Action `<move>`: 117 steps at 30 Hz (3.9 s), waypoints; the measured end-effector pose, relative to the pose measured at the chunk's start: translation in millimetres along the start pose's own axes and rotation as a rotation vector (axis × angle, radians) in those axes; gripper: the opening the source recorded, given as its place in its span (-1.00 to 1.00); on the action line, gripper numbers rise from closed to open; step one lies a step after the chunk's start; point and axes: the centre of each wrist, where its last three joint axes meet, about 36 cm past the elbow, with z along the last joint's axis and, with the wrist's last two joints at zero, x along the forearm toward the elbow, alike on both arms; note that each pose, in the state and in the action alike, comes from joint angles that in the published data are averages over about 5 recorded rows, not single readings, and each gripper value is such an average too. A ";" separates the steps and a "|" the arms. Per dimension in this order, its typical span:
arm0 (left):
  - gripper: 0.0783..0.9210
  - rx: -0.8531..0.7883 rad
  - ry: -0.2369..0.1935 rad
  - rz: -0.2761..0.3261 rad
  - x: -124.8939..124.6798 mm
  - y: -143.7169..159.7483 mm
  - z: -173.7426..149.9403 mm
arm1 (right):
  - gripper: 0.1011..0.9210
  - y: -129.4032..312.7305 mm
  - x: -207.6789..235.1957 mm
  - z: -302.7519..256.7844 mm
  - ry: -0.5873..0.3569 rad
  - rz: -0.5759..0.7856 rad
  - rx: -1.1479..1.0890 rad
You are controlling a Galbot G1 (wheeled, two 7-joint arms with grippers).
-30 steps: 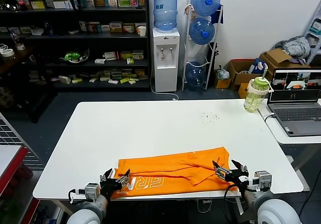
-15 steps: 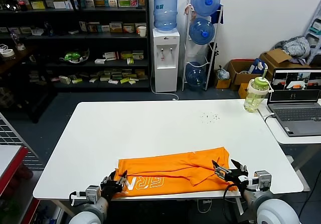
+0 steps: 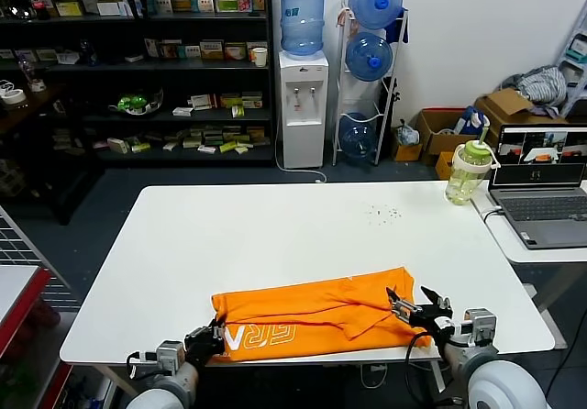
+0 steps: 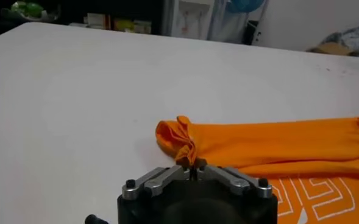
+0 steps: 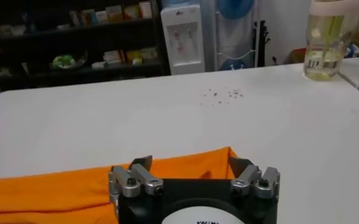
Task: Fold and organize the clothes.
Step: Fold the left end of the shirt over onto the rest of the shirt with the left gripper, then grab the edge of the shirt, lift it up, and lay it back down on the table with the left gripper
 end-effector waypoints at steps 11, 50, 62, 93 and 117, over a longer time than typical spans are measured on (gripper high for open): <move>-0.92 -0.063 -0.016 -0.056 9.1 38.1 -19.5 | 0.76 3.5 -7.3 -2.0 -0.028 -0.004 -0.012; -0.92 -0.147 0.034 -0.168 30.6 106.2 -101.8 | 0.76 15.3 -35.7 10.8 -0.030 0.015 -0.026; -0.92 0.001 0.042 -0.018 13.0 25.3 -103.2 | 0.76 14.8 -38.7 18.2 -0.011 0.034 -0.033; 0.45 0.041 0.097 0.045 22.6 3.2 -125.4 | 0.76 14.3 -42.6 17.8 -0.006 0.029 -0.027; 0.77 -0.010 0.289 0.048 -14.4 174.5 -150.4 | 0.76 8.8 -36.3 18.6 -0.006 0.029 -0.028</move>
